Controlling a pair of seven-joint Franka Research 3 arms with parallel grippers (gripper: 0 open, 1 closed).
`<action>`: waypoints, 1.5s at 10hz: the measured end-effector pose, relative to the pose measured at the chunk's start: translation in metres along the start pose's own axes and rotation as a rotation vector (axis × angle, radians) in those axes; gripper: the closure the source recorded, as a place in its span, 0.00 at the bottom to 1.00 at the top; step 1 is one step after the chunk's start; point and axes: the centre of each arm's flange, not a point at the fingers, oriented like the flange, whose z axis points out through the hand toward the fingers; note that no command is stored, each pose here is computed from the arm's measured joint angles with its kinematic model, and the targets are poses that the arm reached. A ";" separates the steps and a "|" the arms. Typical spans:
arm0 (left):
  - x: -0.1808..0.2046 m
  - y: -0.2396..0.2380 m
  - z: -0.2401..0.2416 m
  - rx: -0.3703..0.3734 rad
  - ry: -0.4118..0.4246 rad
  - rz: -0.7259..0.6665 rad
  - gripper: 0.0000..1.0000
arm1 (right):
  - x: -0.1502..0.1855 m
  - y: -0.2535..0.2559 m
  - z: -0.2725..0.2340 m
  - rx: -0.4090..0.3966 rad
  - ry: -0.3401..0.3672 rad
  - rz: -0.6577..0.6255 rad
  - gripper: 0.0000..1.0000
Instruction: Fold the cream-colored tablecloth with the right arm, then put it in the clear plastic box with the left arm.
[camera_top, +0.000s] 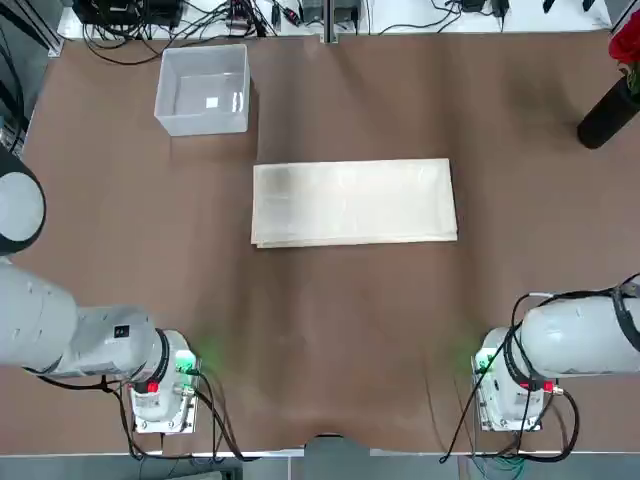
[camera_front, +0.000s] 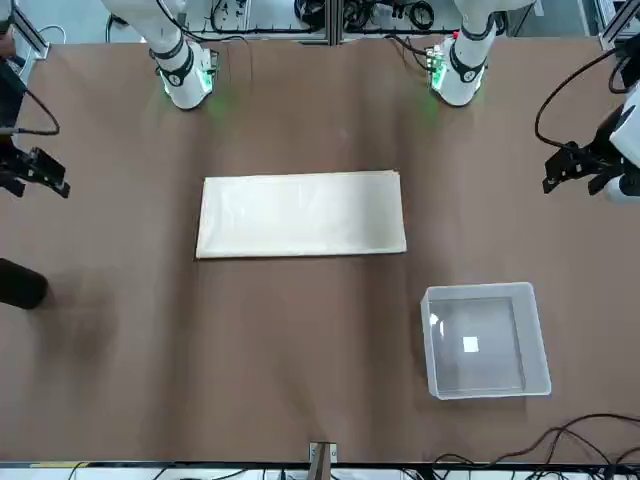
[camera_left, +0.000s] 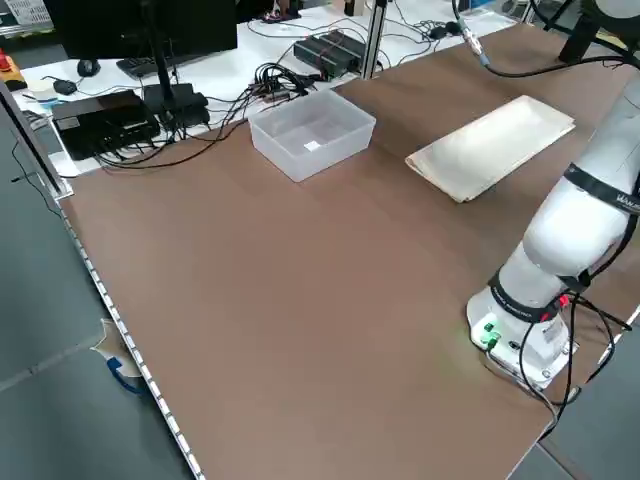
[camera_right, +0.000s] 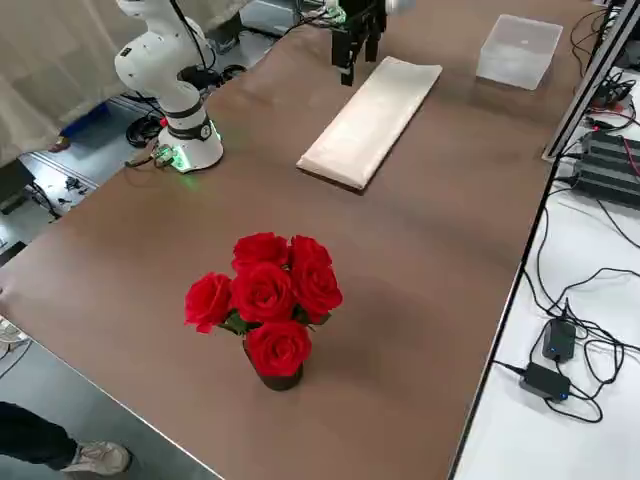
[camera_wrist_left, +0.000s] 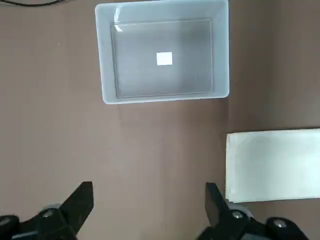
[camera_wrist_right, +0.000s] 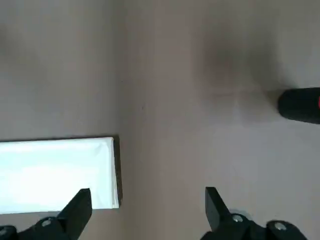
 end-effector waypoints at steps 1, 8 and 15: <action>0.000 0.000 0.000 0.000 0.000 0.000 0.01 | 0.004 0.000 0.012 0.000 -0.028 0.001 0.00; 0.000 0.000 -0.001 0.000 0.002 0.001 0.01 | 0.041 0.007 0.129 0.075 -0.232 0.038 0.00; 0.000 -0.001 -0.007 0.000 0.015 0.000 0.01 | 0.048 -0.006 0.261 0.157 -0.404 0.067 0.00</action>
